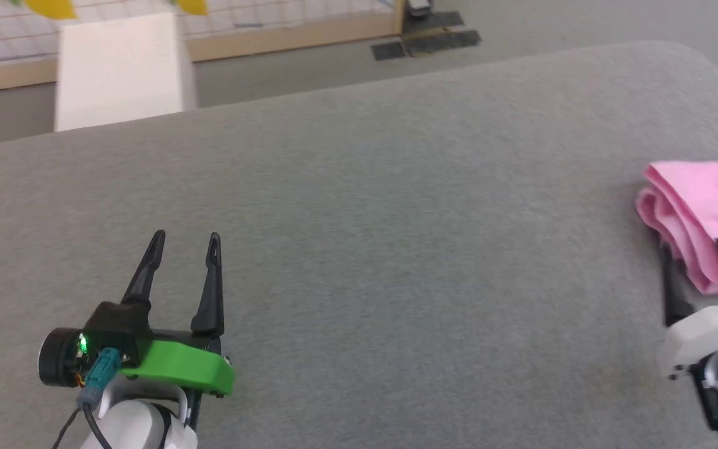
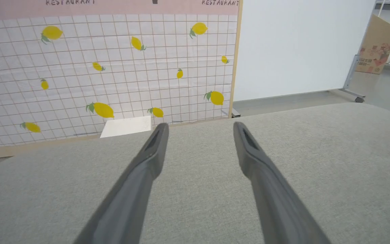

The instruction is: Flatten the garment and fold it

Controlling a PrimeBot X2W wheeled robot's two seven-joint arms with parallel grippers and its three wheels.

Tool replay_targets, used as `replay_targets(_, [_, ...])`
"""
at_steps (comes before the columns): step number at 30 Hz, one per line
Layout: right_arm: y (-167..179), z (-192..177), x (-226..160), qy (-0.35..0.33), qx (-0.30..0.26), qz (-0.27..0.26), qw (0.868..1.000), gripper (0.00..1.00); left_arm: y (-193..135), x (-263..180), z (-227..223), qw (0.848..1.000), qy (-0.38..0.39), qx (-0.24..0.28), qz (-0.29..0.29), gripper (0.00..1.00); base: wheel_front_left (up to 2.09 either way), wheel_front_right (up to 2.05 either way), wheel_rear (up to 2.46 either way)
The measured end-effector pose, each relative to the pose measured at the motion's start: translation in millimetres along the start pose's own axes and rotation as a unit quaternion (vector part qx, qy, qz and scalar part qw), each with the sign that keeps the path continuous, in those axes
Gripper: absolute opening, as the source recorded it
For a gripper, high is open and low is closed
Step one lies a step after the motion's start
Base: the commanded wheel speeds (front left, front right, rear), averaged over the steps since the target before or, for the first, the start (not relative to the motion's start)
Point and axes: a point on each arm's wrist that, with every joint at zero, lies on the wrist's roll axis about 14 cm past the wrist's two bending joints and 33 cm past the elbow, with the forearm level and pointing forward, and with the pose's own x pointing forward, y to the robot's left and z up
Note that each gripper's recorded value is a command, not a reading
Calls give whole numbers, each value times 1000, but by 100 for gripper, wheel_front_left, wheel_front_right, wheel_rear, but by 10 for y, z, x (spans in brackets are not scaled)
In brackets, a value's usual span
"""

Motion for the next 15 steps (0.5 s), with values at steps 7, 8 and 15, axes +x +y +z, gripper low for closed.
replay_targets(7, [771,527,-43,-78,46,87,992,100,358,-299,80,998,1,19,60,100,0,0,0])
replay_targets(8, [848,596,-58,-87,49,96,990,100,404,-338,87,997,2,21,68,100,0,0,0])
replay_targets(15, [1295,899,-290,-127,69,161,976,100,637,-666,126,993,7,22,115,100,0,0,0])
